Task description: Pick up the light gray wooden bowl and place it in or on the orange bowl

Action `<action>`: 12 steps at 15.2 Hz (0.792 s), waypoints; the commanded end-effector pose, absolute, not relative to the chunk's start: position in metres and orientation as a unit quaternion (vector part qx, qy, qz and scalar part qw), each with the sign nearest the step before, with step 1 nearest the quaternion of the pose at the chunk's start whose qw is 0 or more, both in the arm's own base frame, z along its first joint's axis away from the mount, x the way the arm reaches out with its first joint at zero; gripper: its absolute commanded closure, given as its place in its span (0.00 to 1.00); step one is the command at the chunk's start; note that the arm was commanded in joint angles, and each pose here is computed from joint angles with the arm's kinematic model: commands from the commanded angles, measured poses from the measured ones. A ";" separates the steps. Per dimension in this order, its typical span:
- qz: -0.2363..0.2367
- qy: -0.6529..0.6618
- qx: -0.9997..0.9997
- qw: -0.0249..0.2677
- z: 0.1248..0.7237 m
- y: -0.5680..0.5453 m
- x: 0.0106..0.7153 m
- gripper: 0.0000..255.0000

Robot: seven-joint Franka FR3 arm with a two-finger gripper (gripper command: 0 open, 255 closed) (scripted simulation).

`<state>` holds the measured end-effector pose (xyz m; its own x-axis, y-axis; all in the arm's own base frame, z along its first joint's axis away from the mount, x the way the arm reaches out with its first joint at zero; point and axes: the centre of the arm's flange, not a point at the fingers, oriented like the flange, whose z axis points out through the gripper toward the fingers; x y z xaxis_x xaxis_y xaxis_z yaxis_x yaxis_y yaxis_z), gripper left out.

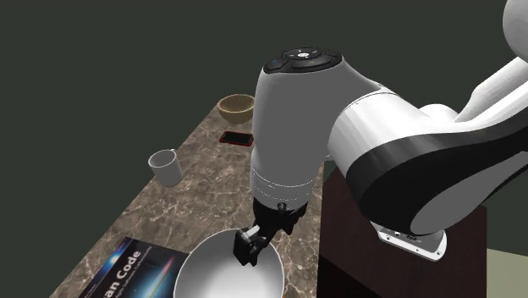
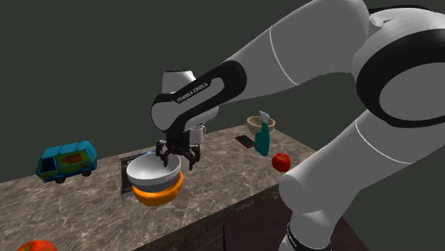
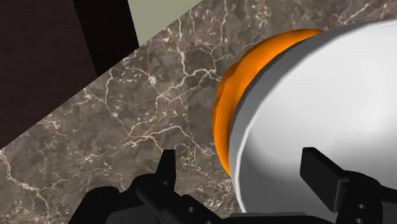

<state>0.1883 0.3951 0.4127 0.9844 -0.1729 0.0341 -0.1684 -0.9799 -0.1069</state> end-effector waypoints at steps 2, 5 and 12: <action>-0.022 0.086 -0.995 0.052 0.439 0.393 0.187 0.00; -0.022 0.086 -0.995 0.052 0.462 0.390 0.186 0.00; -0.022 0.086 -0.995 0.052 0.462 0.390 0.186 0.00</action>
